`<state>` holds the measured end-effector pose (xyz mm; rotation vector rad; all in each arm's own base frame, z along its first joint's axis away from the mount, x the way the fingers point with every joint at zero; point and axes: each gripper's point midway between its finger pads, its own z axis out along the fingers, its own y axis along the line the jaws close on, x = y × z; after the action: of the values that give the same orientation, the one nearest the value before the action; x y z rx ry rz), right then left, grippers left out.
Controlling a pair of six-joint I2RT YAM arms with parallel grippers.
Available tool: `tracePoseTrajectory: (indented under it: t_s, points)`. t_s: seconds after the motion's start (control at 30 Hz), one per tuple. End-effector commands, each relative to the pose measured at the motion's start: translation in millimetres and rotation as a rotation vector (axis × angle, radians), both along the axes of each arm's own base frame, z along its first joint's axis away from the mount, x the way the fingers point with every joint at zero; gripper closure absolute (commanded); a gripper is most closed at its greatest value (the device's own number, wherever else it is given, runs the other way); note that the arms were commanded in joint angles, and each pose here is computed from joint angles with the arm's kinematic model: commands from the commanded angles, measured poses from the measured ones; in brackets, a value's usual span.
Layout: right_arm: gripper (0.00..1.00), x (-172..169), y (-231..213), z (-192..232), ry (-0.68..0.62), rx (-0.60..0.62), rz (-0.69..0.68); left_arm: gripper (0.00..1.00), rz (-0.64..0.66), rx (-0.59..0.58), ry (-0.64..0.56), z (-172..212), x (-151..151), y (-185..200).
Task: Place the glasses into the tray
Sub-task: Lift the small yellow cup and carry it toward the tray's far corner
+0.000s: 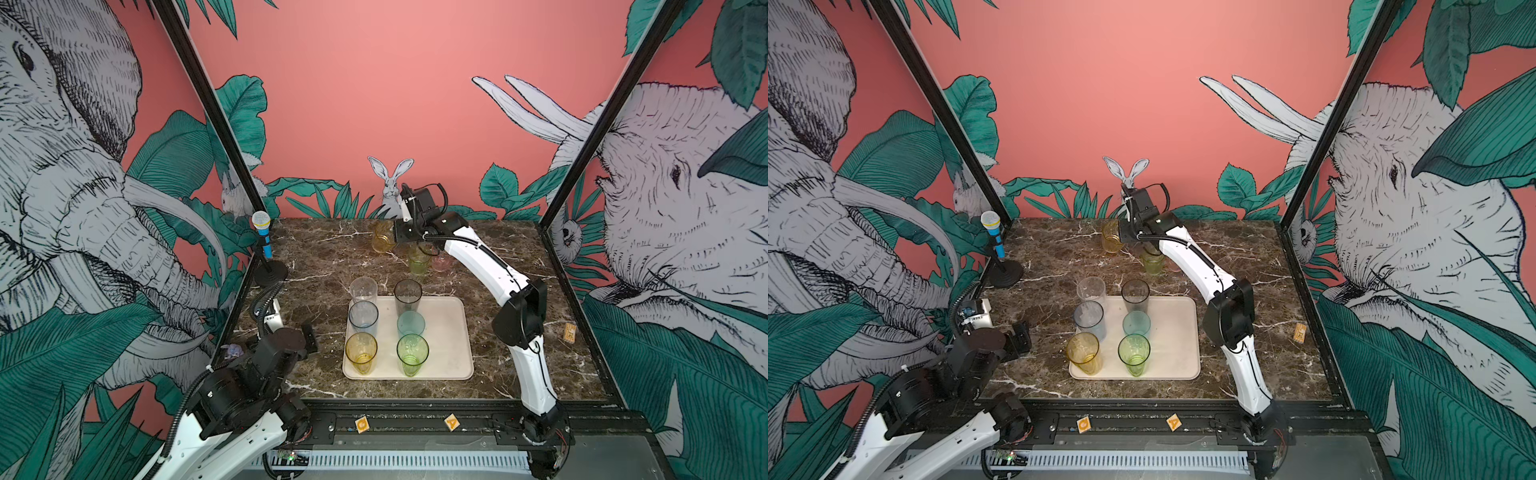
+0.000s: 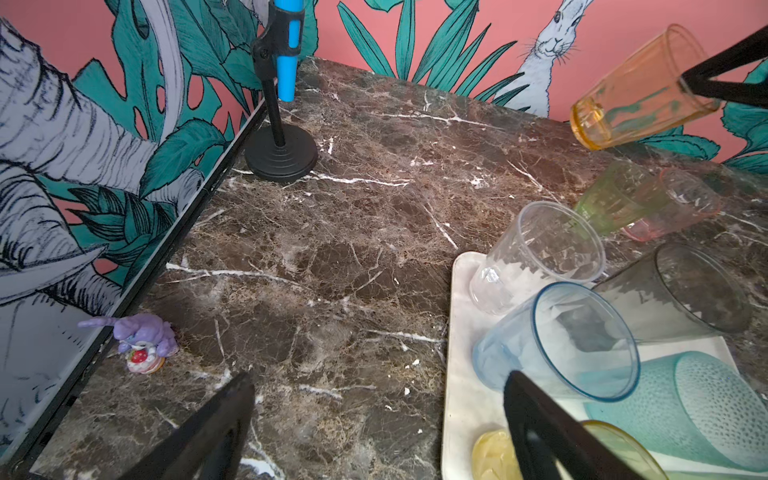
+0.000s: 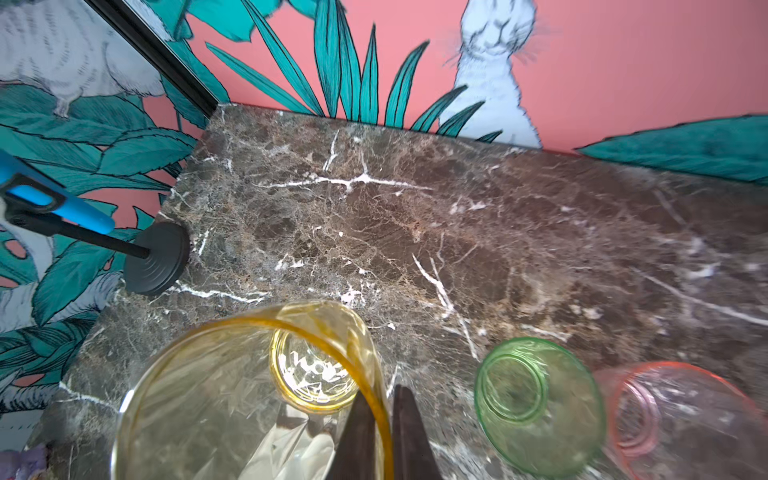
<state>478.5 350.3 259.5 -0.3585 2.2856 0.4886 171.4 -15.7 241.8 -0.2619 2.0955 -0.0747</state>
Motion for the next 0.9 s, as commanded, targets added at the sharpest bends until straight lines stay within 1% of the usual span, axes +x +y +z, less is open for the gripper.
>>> tracePoseTrajectory:
  t_s: [0.0,0.2,0.4,0.73,0.87]
  points:
    - [1.0,-14.4,-20.9,36.1,-0.063,-0.025,-0.012,0.06,0.021,-0.002,-0.026,9.5,-3.5,8.5]
    - [1.0,-44.3,-50.4,67.4,-0.093,-0.053,-0.019,0.06,0.016,-0.008,-0.044,14.6,-3.0,8.3]
    - [1.0,-73.4,-80.1,88.7,-0.117,-0.087,-0.031,0.06,0.01,-0.009,-0.044,16.6,-3.6,8.1]
    - [1.0,-118.5,-127.9,102.7,-0.141,-0.155,-0.063,0.06,0.008,-0.025,-0.04,14.0,-6.1,8.6]
    - [1.0,-132.9,-145.6,95.2,-0.141,-0.191,-0.081,0.06,0.009,-0.027,-0.039,12.4,-6.4,8.9]
